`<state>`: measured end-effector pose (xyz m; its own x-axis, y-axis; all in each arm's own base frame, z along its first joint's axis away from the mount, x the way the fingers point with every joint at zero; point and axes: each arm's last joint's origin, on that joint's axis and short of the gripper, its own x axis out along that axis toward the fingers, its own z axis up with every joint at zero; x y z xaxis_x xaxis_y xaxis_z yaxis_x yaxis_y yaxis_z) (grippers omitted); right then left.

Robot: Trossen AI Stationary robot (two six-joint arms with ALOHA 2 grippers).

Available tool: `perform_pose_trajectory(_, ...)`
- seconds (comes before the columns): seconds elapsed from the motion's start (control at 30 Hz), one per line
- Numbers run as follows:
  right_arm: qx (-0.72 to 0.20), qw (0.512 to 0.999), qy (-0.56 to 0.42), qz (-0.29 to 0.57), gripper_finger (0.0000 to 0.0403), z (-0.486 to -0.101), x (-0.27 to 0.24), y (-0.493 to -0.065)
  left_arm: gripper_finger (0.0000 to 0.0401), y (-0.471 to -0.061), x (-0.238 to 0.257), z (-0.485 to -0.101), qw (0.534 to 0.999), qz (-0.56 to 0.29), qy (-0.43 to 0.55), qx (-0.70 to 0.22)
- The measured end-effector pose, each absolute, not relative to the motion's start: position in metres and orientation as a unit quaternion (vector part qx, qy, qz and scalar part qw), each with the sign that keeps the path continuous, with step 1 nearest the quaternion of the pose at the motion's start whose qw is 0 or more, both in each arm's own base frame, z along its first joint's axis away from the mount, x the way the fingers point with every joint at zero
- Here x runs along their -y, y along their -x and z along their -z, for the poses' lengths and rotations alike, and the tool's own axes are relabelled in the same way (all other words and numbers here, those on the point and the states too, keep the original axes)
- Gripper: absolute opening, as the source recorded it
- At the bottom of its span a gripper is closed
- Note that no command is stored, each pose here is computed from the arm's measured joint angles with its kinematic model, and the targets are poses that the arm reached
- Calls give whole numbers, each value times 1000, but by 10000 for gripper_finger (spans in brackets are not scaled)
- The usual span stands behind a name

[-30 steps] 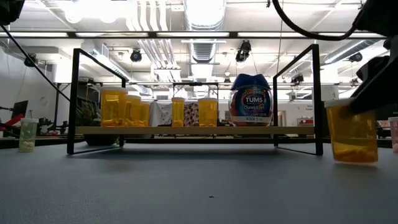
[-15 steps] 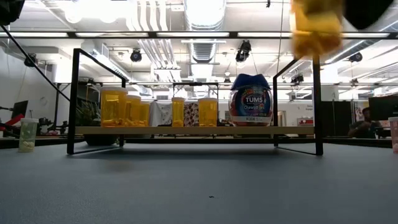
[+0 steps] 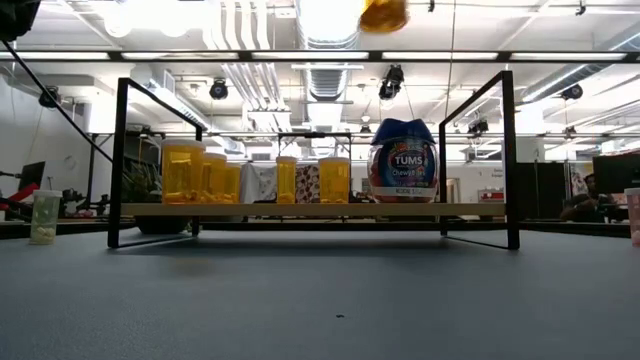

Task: Pick and place medicine bottles onto shelf by color
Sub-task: Put the big orange pill bottle on to the shelf aligned with the other big orange pill bottle

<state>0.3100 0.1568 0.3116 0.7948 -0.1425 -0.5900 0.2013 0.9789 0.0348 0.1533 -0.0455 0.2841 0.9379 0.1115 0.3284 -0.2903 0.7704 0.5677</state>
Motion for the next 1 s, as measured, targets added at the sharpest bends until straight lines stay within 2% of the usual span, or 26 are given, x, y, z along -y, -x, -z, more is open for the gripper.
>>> perform_pose_trajectory(0.47,-306,945,7,116,192,-314,-86,-344,15,-153,46,-284,930,-108,-321,140)
perform_pose_trajectory(0.73,-327,944,7,36,192,-285,-69,-378,15,-153,45,-286,930,-111,-318,147)
perform_pose_trajectory(1.0,-394,917,23,62,192,-270,-49,-392,15,-153,45,-286,930,-110,-318,147)
